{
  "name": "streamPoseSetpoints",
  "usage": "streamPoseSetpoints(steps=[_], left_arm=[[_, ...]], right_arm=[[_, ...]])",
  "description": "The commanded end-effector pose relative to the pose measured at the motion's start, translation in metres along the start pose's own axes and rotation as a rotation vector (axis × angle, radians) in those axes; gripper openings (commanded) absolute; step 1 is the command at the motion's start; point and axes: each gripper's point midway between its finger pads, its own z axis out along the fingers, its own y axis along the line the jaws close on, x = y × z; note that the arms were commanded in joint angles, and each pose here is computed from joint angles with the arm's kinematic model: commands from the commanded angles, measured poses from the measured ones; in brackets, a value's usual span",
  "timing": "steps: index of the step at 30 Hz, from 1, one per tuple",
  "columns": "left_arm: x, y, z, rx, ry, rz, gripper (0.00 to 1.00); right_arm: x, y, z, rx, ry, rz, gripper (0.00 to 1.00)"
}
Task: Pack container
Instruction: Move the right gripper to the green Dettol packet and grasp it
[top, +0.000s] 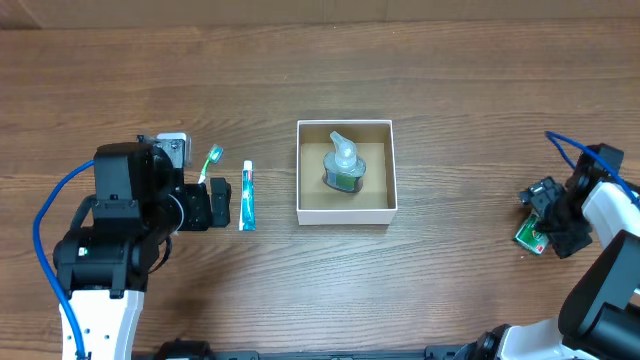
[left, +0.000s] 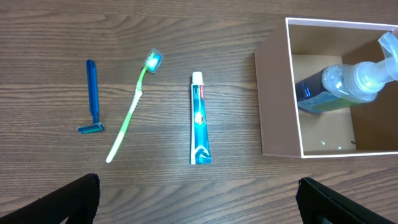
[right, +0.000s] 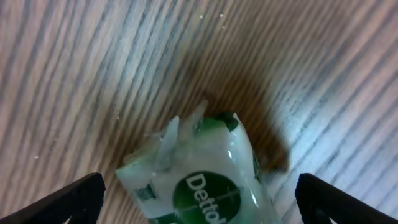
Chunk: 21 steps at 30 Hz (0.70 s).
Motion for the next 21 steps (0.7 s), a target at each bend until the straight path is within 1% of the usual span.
streamPoseSetpoints(steps=[1, 4, 7, 10, 12, 14, 15, 18, 19, 21], left_arm=[[-0.008, -0.002, -0.004, 0.004, -0.018, -0.006, 1.00], [-0.008, -0.002, -0.004, 0.004, -0.019, -0.007, 1.00], [-0.007, -0.002, -0.003, 0.004, -0.017, -0.007, 1.00], [-0.007, -0.002, -0.003, 0.004, -0.016, -0.007, 1.00], [-0.007, -0.002, -0.003, 0.003, -0.016, -0.007, 1.00], [-0.007, -0.002, -0.003, 0.003, -0.016, -0.007, 1.00], [-0.007, -0.002, -0.003, 0.003, -0.016, -0.007, 1.00], [-0.007, -0.002, -0.003, 0.003, -0.016, -0.007, 1.00], [-0.007, -0.002, -0.003, 0.003, -0.016, -0.007, 1.00], [-0.007, -0.002, -0.003, 0.003, -0.016, -0.007, 1.00]], right_arm=[[0.002, -0.002, 0.005, -0.002, -0.006, -0.078, 1.00], [0.008, -0.005, 0.012, 0.006, 0.011, -0.078, 0.99], [0.013, -0.002, 0.017, -0.008, 0.042, -0.079, 0.90], [0.015, -0.003, 0.018, -0.008, 0.051, -0.079, 0.83], [0.015, -0.002, 0.018, -0.008, 0.051, -0.078, 0.69], [0.014, -0.002, 0.018, -0.009, 0.050, -0.078, 0.61], [0.014, -0.001, 0.018, -0.015, 0.050, -0.078, 0.59], [0.015, 0.003, 0.017, -0.038, 0.057, -0.077, 0.44], [0.015, 0.003, 0.017, -0.039, 0.058, -0.077, 0.41], [0.016, 0.004, 0.017, -0.043, 0.059, -0.077, 0.38]])
